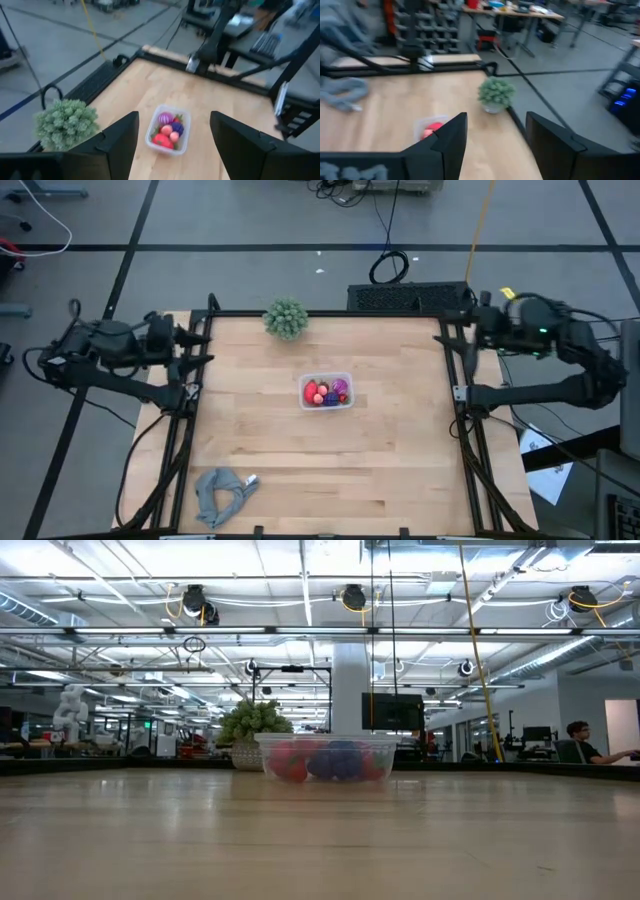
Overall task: Pick and placing Produce into tupperware
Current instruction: Return to Home Position
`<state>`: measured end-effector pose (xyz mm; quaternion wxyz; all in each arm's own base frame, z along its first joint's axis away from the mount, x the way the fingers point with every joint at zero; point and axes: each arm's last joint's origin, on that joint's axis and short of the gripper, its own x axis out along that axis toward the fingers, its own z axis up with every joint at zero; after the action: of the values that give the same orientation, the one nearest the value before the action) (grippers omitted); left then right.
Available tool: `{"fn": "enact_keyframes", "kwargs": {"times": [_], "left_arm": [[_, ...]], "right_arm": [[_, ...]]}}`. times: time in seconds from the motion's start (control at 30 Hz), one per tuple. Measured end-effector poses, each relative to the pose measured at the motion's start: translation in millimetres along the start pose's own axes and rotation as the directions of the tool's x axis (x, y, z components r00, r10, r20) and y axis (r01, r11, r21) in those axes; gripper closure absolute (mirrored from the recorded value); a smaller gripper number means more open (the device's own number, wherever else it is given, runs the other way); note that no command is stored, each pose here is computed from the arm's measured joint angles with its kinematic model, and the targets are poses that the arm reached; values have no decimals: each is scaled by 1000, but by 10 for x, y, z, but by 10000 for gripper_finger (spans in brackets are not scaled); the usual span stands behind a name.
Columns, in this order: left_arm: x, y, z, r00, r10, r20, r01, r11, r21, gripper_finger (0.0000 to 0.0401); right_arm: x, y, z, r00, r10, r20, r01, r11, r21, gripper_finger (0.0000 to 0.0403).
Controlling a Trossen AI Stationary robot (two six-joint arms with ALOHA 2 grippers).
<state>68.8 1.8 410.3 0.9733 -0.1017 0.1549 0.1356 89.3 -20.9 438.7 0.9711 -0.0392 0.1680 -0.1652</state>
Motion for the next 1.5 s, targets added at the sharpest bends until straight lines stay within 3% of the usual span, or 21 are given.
{"fn": "enact_keyframes", "kwargs": {"times": [0.13,0.27,0.63,0.87,1.23,1.5], "left_arm": [[-72,66,-153,1000,-18,25,19,999,-26,150],[23,112,-449,999,-32,36,35,997,-70,150],[495,99,-1207,986,-168,20,169,984,-49,150],[621,89,-1358,982,-181,54,180,983,31,150],[444,253,-1589,951,-187,246,191,982,7,151],[594,234,-1758,970,-191,152,190,982,19,150]], "right_arm": [[-215,-4,-91,995,88,49,-89,996,20,211],[-238,25,-280,988,147,55,-148,989,26,211],[241,165,-940,985,149,90,-156,985,70,211],[240,193,-1205,977,167,136,-182,978,105,211],[-333,120,-1554,946,150,288,-207,962,180,211],[-296,133,-1637,959,158,235,-209,955,211,211]]}}
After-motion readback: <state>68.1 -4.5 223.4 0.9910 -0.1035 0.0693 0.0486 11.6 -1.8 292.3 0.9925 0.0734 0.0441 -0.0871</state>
